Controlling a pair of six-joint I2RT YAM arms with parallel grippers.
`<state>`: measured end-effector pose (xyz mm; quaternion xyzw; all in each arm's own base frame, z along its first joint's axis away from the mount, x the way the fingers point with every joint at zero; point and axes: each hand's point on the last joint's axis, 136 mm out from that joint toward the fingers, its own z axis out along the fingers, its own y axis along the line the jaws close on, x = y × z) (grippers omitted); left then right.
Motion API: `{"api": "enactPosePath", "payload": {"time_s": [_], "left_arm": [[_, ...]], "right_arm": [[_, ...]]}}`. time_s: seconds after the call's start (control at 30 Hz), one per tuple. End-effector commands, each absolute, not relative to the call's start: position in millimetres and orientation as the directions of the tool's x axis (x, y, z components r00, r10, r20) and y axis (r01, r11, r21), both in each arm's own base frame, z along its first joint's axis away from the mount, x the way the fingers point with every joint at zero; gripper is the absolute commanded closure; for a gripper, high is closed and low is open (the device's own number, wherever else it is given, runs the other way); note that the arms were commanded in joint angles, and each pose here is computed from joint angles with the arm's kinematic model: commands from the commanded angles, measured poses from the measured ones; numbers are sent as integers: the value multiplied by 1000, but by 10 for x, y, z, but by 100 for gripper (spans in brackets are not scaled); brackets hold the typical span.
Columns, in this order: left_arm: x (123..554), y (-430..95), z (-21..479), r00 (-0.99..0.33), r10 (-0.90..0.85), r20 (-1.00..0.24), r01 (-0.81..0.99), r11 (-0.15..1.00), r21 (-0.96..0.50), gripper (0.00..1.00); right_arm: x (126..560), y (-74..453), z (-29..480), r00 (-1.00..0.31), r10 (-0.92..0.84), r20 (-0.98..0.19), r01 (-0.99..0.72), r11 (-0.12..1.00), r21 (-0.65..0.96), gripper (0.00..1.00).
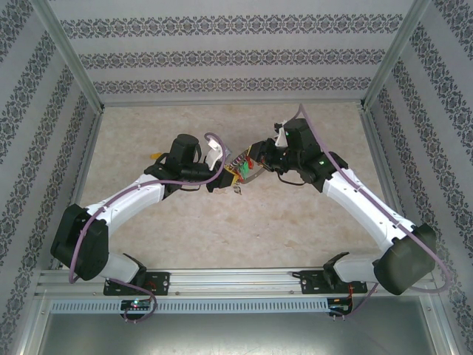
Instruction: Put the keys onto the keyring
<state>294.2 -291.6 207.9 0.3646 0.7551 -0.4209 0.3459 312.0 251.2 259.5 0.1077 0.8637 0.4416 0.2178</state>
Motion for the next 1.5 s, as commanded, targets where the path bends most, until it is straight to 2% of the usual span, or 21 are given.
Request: {"api": "enactPosePath", "payload": {"time_s": [0.0,0.27,0.67,0.83,1.47], "left_arm": [[2972,-2961,2318,-434,215,-875,875,333,-352,100],[2964,-2962,2300,-442,218,-870,871,334,-359,100],[2959,-2957,2262,-450,224,-865,868,337,-364,100],[2958,-2945,2229,-456,228,-860,864,345,-367,100],[2954,-2948,2229,-459,231,-858,864,342,-370,100]], "right_arm": [[3166,2531,2601,-878,373,-300,-23,593,805,80],[3159,2562,2633,-875,358,-325,-48,604,795,84],[3179,2536,2692,-865,358,-353,-64,618,784,81],[3176,2547,2719,-866,354,-354,-70,614,786,85],[3199,2572,2630,-871,330,-363,-76,640,765,85]]}}
